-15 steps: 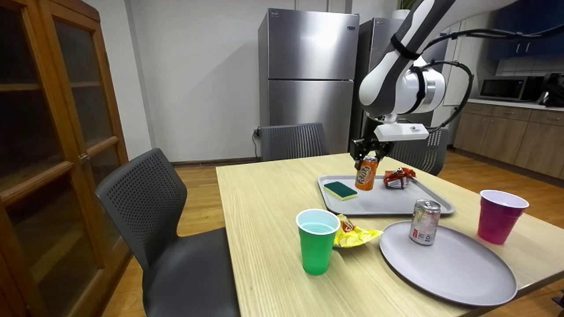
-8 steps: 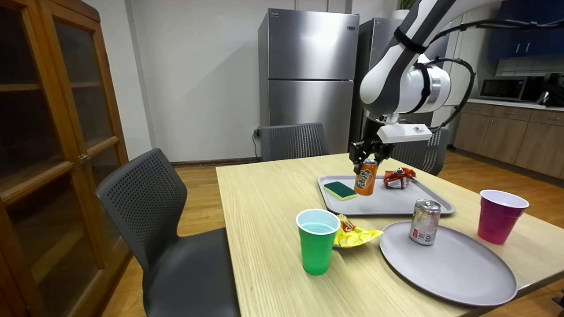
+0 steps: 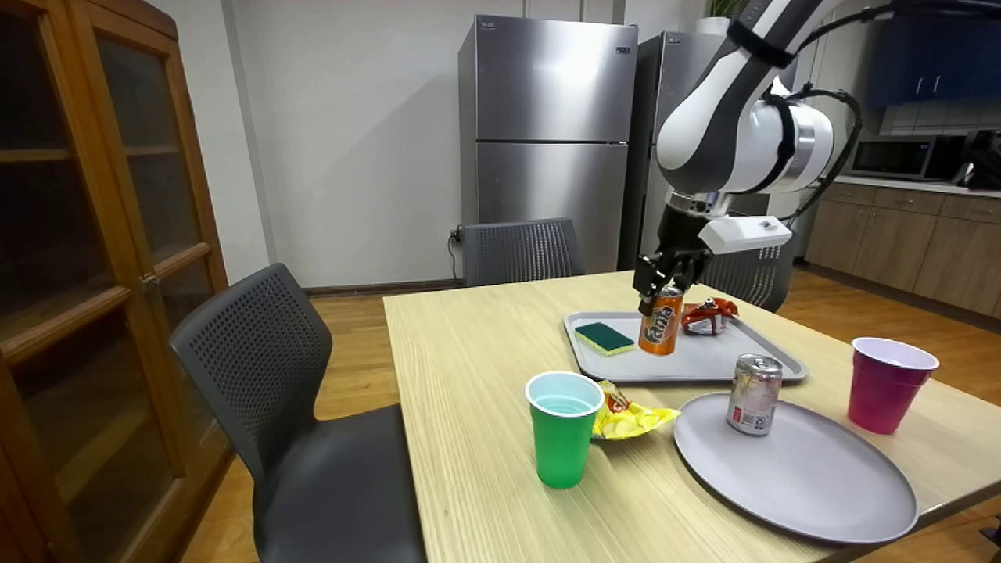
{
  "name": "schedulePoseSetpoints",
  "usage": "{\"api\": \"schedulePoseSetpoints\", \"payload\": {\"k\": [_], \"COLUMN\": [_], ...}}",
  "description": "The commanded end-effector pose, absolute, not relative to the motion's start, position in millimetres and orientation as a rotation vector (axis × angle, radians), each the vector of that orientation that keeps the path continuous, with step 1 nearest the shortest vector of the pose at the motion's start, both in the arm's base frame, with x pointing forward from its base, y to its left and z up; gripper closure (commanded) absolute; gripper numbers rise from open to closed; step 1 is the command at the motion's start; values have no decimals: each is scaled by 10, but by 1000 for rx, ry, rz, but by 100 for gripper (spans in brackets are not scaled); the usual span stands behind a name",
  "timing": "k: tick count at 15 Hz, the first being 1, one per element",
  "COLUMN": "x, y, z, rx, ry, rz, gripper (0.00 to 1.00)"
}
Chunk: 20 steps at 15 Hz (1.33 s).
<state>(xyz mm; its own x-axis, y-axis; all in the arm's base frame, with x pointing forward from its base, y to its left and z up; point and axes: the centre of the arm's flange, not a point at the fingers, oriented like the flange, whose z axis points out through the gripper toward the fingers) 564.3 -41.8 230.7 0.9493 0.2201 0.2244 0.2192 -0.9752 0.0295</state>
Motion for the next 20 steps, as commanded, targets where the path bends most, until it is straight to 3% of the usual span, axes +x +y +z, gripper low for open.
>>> {"api": "schedulePoseSetpoints", "payload": {"k": [1, 20], "x": [5225, 3892], "y": [-406, -310], "z": [2622, 2339], "rx": [3098, 3090], "ry": [422, 378], "rz": [398, 276], "gripper": [62, 62]}}
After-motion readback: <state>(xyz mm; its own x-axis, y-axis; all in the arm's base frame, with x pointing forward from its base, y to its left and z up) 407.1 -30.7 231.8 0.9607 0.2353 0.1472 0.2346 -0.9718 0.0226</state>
